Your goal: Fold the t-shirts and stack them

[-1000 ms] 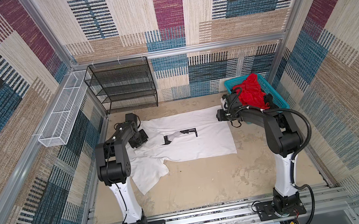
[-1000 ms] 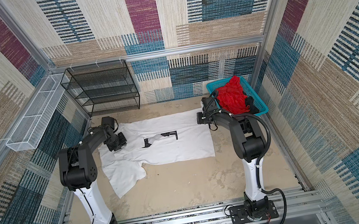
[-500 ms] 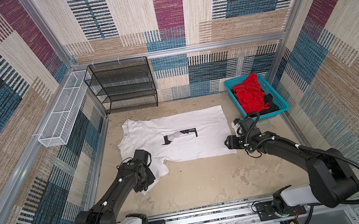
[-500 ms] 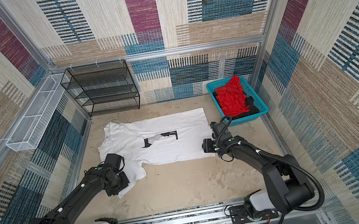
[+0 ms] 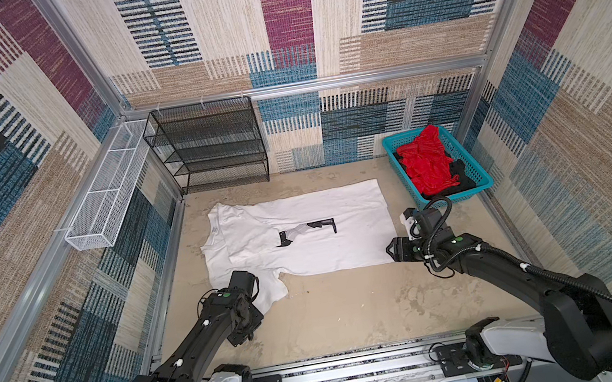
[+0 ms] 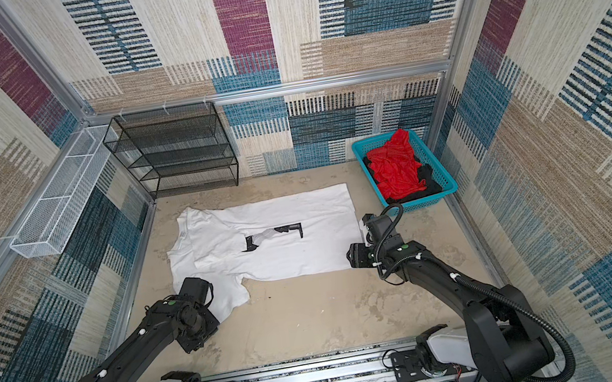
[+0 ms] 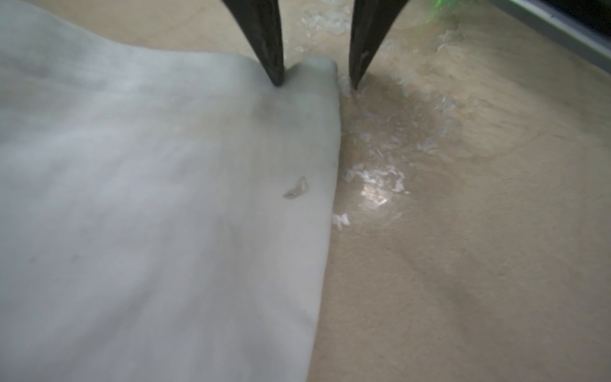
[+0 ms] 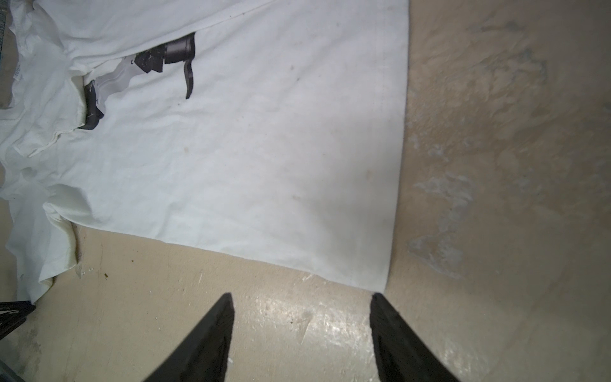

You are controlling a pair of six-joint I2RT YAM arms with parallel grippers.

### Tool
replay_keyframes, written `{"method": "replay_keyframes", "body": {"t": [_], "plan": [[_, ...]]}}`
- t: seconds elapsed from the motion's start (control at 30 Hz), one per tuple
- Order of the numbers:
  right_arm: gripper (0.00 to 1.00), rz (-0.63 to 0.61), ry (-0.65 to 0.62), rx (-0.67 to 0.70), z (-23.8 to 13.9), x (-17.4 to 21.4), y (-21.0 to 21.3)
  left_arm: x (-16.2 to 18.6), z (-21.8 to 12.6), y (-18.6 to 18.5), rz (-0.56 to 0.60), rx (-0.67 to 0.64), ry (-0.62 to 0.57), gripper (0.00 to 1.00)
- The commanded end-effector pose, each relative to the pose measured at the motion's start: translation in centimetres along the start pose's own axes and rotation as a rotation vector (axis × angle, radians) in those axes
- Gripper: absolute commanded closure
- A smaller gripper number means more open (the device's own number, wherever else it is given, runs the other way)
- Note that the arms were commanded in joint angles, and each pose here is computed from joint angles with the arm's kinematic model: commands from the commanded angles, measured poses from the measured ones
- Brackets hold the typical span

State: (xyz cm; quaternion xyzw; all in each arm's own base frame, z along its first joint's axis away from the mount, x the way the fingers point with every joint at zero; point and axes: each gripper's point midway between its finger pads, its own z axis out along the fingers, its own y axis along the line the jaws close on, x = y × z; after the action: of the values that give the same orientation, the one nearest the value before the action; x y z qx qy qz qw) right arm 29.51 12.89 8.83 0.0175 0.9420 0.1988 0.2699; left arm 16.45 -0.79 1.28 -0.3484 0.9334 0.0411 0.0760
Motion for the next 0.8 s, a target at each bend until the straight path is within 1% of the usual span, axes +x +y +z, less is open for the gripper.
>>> {"method": "replay_keyframes", "body": {"t": [0.0,0.03,0.07,0.17,0.23,0.37,0.43,0.5,0.6,0.77], "plan": [[0.33,0.016,-0.005,-0.005,0.1,-0.3,-0.1,0.3,0.3,1.0,-0.010,-0.050,0.007,0.85],[0.33,0.024,0.001,-0.004,0.2,-0.1,-0.3,0.3,0.4,1.0,-0.008,-0.048,0.006,0.94],[0.34,0.037,0.001,-0.002,0.2,0.0,-0.6,0.3,0.2,1.0,-0.009,-0.043,-0.001,1.00],[0.39,0.076,-0.007,0.014,0.0,0.4,-1.6,-0.1,-0.6,1.0,-0.005,-0.024,-0.025,1.00],[0.40,0.095,-0.020,0.030,-0.3,0.6,-2.1,-0.3,-1.5,0.9,-0.002,0.000,-0.043,1.00],[0.41,0.142,-0.021,0.067,-0.8,1.2,-3.0,-1.9,-4.7,0.6,0.004,0.045,-0.117,1.00],[0.42,0.166,0.005,0.066,-0.6,2.0,-3.2,-2.4,-5.7,0.1,0.002,0.078,-0.146,1.00],[0.44,0.177,0.033,0.061,-0.2,2.8,-3.2,-2.8,-6.4,-0.2,0.003,0.093,-0.157,1.00],[0.47,0.186,0.042,0.062,0.3,3.4,-3.5,-3.3,-7.0,-0.5,0.020,0.096,-0.171,1.00],[0.52,0.186,0.055,0.066,1.6,3.2,-3.8,-3.5,-7.5,-0.6,0.038,0.101,-0.184,1.00]]}}
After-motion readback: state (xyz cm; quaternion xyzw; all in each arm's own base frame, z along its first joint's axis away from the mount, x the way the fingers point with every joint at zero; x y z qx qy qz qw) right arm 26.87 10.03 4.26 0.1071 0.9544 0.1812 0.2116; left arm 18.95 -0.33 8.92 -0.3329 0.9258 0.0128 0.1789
